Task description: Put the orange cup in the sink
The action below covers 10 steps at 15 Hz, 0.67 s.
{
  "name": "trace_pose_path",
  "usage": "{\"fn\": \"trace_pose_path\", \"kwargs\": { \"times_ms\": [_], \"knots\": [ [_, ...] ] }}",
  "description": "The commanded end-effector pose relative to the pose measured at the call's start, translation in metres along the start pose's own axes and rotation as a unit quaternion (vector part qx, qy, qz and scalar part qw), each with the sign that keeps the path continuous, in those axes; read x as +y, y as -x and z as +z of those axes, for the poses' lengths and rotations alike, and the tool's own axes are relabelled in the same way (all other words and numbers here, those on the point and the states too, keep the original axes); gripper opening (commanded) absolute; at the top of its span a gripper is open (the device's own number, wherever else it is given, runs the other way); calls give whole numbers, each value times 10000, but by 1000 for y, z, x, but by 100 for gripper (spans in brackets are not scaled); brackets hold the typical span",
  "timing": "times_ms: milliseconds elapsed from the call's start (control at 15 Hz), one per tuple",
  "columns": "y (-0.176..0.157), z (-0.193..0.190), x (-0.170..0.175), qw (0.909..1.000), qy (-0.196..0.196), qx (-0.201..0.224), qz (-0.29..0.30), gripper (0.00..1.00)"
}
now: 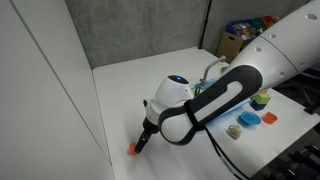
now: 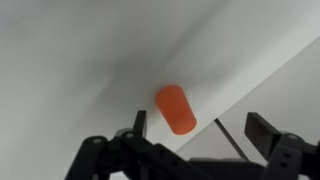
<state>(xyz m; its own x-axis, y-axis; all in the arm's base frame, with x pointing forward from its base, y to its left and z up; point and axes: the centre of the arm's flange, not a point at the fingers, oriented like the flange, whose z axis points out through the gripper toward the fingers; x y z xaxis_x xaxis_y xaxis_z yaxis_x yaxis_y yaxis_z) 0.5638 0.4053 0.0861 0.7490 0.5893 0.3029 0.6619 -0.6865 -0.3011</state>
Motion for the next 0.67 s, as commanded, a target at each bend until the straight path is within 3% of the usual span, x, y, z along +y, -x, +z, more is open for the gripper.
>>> {"fn": "trace_pose_path", "kwargs": {
  "times_ms": [0, 600],
  "knots": [
    [-15, 8, -4, 9998, 79, -47, -190, 100],
    [-22, 23, -12, 9968, 548, -87, -577, 100]
  ]
}}
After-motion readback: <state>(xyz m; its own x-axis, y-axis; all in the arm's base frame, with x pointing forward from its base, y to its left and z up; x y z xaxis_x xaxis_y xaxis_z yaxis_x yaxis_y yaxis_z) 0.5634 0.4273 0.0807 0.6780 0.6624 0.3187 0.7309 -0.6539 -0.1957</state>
